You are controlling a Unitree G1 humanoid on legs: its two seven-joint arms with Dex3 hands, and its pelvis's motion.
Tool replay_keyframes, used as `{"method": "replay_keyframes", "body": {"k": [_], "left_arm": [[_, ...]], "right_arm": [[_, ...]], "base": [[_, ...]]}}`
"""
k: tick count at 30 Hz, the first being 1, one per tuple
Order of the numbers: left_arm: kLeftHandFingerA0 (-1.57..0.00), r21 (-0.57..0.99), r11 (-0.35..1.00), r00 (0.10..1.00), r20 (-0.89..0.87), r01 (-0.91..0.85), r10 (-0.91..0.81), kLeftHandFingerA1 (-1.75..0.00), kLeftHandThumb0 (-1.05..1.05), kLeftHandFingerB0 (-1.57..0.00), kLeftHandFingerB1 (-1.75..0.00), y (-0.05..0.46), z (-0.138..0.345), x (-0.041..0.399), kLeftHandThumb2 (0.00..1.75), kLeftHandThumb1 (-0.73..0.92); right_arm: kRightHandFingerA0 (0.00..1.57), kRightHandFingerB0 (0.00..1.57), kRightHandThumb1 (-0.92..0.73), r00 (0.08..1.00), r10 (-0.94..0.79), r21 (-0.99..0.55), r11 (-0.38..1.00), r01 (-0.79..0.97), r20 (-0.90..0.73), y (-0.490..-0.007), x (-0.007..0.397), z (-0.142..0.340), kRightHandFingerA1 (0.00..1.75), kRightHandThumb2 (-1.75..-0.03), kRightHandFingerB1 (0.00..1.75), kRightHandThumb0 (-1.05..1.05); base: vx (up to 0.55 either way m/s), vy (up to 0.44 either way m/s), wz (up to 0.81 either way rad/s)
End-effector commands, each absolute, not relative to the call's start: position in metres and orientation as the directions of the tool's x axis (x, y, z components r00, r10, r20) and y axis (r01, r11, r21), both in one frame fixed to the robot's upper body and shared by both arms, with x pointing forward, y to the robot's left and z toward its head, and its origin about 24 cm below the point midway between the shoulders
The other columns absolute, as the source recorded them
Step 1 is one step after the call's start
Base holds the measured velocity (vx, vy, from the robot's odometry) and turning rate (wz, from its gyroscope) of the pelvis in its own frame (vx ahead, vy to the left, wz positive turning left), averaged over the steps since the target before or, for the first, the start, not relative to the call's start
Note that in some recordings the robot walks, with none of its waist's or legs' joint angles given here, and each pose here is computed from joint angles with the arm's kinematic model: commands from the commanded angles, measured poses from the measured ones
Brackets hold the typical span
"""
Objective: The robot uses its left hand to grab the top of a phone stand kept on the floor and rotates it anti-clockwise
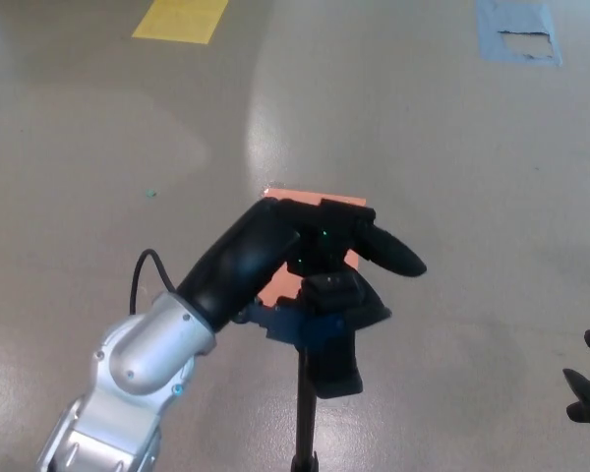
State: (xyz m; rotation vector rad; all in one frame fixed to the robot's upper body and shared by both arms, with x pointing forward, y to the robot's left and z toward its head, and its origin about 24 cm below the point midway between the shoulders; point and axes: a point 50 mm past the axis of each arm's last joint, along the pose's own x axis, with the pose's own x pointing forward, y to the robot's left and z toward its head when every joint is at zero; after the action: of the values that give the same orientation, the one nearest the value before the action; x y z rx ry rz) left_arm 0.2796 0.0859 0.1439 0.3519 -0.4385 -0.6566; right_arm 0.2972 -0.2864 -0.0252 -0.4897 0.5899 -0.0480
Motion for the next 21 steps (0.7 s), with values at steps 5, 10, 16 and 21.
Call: {"method": "replay_keyframes", "body": {"k": [5, 10, 16, 21], "left_arm": [[-1.09, -0.208, 0.733, 0.745, -0.031, 0.647, -0.666, -0.63, -0.17, -0.83, -0.52, 0.09, 0.151, 0.296, 0.59, 0.62], [-1.07, -0.236, 0.738, 0.75, -0.05, 0.633, -0.659, -0.65, -0.15, -0.8, -0.53, 0.09, 0.15, 0.298, 0.59, 0.66], [-1.05, -0.268, 0.744, 0.756, -0.079, 0.612, -0.65, -0.66, -0.15, -0.78, -0.53, 0.092, 0.149, 0.302, 0.59, 0.67], [-1.03, -0.299, 0.754, 0.763, -0.11, 0.585, -0.636, -0.69, -0.14, -0.73, -0.53, 0.096, 0.147, 0.309, 0.6, 0.7]], "right_arm": [[0.7, 0.09, -0.82, 0.834, -0.222, -0.474, 0.879, -0.053, -0.505, -0.297, 0.309, -0.007, 0.48, -0.67, 0.19, -0.51], [0.69, 0.09, -0.82, 0.837, -0.218, -0.471, 0.881, -0.053, -0.503, -0.297, 0.31, -0.006, 0.49, -0.67, 0.19, -0.52], [0.7, 0.09, -0.83, 0.839, -0.217, -0.472, 0.88, -0.053, -0.5, -0.297, 0.311, -0.005, 0.49, -0.68, 0.19, -0.52], [0.7, 0.09, -0.84, 0.84, -0.219, -0.474, 0.879, -0.052, -0.497, -0.297, 0.313, -0.002, 0.48, -0.67, 0.19, -0.5]], "base": [[0.0, 0.0, 0.0], [0.0, 0.0, 0.0], [0.0, 0.0, 0.0], [0.0, 0.0, 0.0]]}}
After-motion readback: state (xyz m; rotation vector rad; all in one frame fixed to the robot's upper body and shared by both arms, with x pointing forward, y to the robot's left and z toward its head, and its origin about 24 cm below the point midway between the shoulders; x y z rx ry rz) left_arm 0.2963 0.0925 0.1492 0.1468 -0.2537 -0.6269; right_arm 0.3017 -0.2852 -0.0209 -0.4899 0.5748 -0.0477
